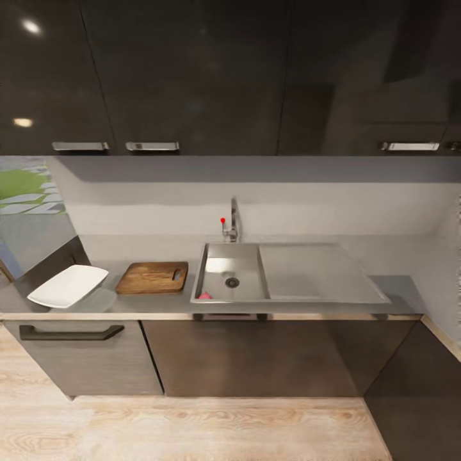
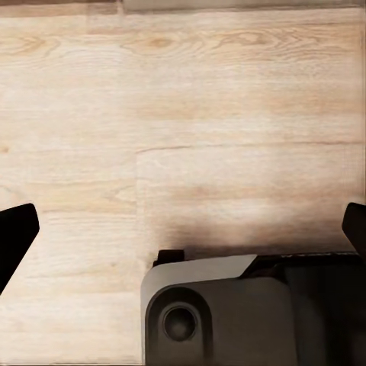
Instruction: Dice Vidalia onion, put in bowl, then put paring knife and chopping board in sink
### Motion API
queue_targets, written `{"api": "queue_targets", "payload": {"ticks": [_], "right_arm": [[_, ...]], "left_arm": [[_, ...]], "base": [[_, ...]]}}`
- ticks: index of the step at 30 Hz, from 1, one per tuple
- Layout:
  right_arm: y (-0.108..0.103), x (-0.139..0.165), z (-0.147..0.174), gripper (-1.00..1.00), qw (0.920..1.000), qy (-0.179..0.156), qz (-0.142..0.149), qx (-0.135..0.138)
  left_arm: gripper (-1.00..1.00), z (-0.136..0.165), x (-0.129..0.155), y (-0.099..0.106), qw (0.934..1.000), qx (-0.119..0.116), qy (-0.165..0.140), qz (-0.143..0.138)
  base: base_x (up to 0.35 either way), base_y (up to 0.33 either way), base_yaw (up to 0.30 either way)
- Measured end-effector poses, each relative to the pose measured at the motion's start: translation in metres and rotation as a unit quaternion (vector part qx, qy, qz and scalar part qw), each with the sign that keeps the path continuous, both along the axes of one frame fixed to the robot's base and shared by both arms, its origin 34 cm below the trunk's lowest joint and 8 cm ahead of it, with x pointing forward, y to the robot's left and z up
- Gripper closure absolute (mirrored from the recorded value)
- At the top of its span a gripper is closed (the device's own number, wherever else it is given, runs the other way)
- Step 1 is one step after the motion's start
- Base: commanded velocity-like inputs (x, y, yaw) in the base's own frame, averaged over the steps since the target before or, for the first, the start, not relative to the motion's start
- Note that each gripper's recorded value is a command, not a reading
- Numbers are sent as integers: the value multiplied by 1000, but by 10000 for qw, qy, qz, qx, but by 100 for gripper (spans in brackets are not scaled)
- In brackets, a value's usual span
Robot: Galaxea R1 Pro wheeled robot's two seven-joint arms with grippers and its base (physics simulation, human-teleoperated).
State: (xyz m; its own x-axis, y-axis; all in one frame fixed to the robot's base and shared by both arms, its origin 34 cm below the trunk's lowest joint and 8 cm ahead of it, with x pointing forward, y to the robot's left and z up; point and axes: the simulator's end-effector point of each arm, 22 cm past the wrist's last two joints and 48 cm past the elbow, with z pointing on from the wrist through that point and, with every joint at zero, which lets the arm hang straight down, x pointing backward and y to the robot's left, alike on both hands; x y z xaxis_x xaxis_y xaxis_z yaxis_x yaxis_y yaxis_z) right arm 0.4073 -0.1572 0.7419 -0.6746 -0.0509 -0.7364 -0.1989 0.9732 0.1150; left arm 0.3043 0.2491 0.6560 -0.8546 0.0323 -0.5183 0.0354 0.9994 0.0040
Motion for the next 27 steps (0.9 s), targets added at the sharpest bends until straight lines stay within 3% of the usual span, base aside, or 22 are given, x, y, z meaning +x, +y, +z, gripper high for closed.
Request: {"api": "queue_targets", "payload": {"ticks": [10,15,16,20,24,27], "right_arm": [[0,0,0,-100,10000,-4,0,-1],[-1,0,0,-100,10000,-3,-5,-5],[-1,0,0,-100,10000,-3,-8,-6],[-2,0,0,-100,10000,-4,-8,-12],[-2,0,0,-100,10000,-4,-13,-15],[-3,0,0,-100,10000,-9,-14,-17]], "left_arm": [[-100,1,3,1,10000,8,-32,30],[-100,8,28,0,9999,13,121,55],[-100,18,50,-4,9996,-6,260,51],[-100,60,109,-13,9998,-70,158,37],[-100,112,158,-38,9995,-244,-204,-35],[-100,160,187,-73,9977,-443,-464,-235]], "base": [[-107,-8,0],[-2,0,0],[0,0,0],[0,0,0],[0,0,0],[0,0,0]]}}
